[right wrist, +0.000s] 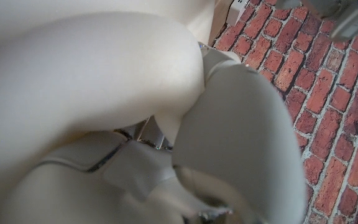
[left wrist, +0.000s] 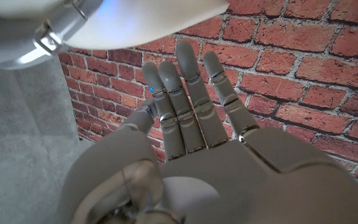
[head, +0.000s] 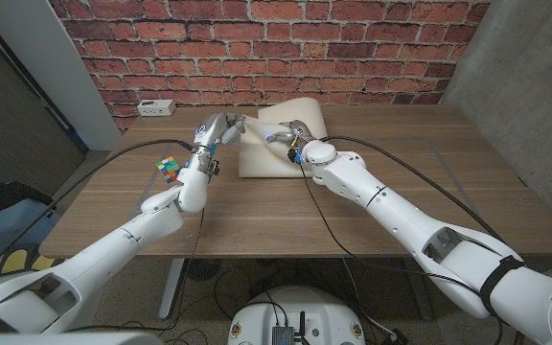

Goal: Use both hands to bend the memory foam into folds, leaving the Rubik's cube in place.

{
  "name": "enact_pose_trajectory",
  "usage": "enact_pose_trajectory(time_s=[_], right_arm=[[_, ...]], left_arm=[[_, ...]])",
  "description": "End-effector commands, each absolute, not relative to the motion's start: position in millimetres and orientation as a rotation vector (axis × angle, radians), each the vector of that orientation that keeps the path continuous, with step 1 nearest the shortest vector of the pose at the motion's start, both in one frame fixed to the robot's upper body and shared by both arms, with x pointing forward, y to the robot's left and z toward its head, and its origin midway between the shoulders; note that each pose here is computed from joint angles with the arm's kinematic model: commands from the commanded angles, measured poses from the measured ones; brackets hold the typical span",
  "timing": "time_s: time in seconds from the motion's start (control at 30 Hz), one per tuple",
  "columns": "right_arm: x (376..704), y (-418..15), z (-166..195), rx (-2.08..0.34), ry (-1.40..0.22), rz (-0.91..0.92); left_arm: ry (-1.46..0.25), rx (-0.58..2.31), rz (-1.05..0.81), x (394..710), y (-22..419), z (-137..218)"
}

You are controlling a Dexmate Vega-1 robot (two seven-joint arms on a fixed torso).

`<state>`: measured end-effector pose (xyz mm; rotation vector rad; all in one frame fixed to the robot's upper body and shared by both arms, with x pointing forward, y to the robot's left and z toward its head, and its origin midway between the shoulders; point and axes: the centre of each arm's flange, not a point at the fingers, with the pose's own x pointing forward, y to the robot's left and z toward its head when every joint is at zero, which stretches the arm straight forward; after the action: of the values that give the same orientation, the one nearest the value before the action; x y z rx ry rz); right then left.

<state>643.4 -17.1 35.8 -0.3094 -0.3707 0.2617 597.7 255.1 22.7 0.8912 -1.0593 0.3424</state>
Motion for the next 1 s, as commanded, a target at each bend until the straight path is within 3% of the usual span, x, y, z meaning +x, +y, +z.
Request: enact_pose_trajectory(time_s=[0.03, 0.37, 0.6, 1.0], right_arm=[[629, 7, 32, -0.541, -0.518, 0.282], [622, 37, 22, -0.762, -0.647, 0.301], [620, 61, 10, -0.945, -0.721, 0.302], [628, 70, -2, -1.045, -0.747, 0.261]], left_arm=[[-1.150, 0.565, 0.312, 589, 272, 32], [-1.057, 0.536, 0.248, 605, 274, 44], [-0.863, 0.499, 0.069, 632, 276, 52], [-0.658, 1.038, 0.068, 649, 261, 77]])
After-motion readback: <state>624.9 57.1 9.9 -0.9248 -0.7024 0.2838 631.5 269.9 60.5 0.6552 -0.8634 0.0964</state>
